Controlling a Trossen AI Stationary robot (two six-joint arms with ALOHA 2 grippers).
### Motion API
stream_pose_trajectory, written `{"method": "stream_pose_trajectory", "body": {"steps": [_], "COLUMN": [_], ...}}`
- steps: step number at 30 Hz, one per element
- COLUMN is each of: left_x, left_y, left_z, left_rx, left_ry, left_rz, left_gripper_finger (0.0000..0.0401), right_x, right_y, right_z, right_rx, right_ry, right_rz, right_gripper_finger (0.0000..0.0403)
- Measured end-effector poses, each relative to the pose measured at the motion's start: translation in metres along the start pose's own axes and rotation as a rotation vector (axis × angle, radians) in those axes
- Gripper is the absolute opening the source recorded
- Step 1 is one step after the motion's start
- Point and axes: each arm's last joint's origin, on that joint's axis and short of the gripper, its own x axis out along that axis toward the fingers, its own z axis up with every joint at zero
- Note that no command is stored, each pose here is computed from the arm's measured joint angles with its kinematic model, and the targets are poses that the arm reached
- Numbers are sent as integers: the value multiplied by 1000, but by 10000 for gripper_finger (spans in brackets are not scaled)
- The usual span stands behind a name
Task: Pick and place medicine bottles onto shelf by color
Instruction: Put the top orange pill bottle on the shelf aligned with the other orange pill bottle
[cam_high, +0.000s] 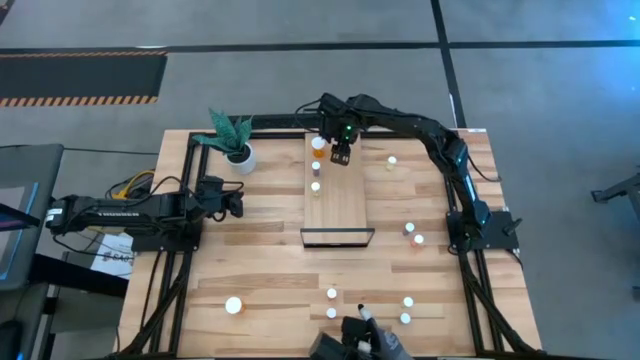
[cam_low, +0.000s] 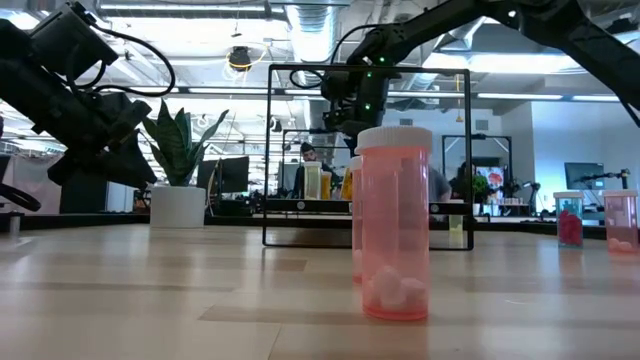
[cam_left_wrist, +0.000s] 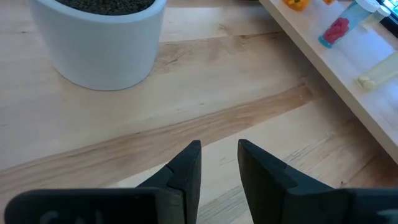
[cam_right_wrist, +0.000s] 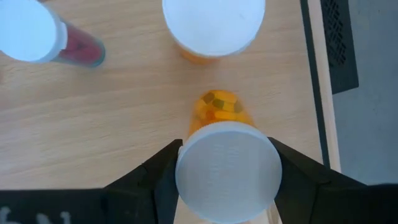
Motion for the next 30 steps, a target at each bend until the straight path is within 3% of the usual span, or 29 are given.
{"method": "stream_pose_trajectory", "body": {"steps": [30], "left_x": [0], "left_y": [0], "left_z": [0], "left_rx": [0], "left_ry": [0], "left_rz": [0], "left_gripper_finger": [91], "right_x": [3], "right_y": [-1], "right_z": [-1], "right_rx": [-80], "right_ry": [1], "right_rz": [0], "right_gripper_finger": [230]}}
